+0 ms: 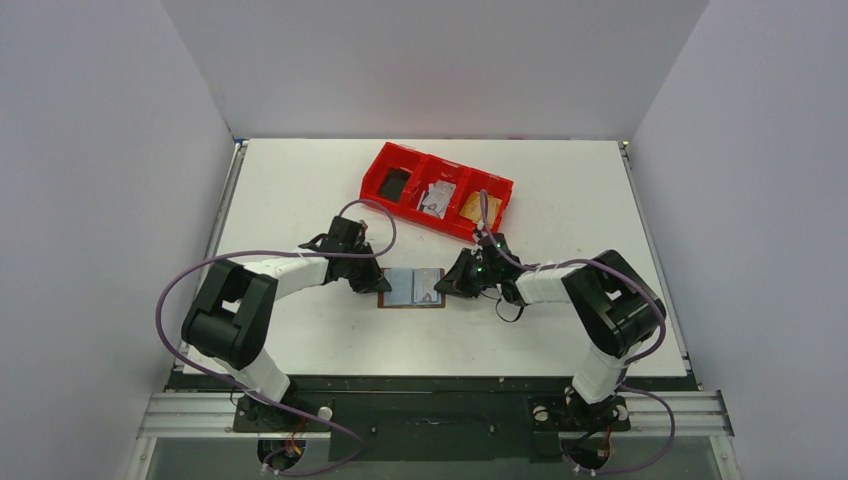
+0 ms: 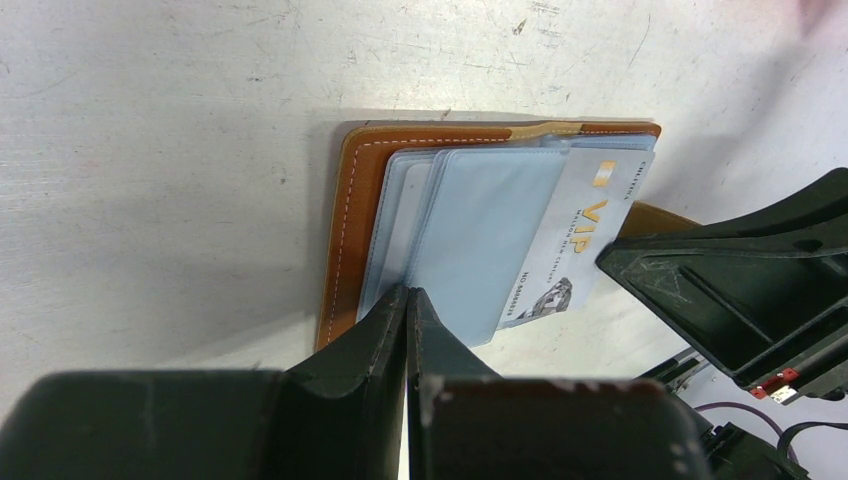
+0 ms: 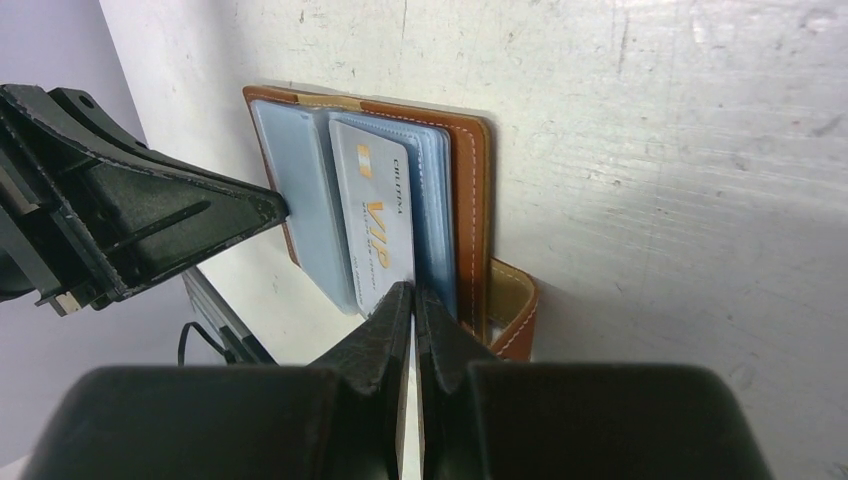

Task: Take the credit cards out of the card holder
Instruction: Remove the credit card from the card holder, then place the credit card in the storage box.

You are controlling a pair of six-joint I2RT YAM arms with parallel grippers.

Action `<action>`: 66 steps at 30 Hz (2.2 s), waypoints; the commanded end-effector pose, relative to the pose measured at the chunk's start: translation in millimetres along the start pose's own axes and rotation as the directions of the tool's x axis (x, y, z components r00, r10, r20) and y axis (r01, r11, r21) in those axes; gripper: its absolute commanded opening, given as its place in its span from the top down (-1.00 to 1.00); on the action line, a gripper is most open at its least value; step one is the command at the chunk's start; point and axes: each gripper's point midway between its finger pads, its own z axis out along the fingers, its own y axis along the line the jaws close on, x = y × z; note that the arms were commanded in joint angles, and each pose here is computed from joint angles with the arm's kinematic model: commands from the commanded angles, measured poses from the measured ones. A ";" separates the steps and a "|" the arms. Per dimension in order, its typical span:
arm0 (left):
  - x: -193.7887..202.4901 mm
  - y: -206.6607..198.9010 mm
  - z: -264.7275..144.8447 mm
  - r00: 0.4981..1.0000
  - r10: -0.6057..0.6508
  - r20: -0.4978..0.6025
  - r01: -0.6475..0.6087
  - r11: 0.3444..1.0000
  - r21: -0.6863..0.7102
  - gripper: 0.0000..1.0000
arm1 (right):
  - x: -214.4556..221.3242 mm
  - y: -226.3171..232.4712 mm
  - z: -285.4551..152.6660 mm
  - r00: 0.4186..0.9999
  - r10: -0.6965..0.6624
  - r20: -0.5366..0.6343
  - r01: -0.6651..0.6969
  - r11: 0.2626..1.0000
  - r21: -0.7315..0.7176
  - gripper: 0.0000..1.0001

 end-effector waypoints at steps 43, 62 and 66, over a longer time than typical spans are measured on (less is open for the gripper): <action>-28.9 -100.7 -69.7 0.995 0.071 0.069 -0.092 0.918 0.385 -0.03 | -45.0 115.5 -57.2 0.995 0.000 0.100 0.030 0.953 -0.302 1.00; -28.9 -130.5 -88.9 1.000 -0.007 0.017 -0.005 0.780 0.625 0.28 | -46.3 150.4 -77.5 0.996 0.054 0.064 -0.019 0.890 -0.456 1.00; -28.9 -133.1 -90.8 1.000 -0.015 0.012 0.004 0.765 0.645 0.72 | -45.1 150.2 -78.7 0.997 0.049 0.066 -0.014 0.891 -0.454 1.00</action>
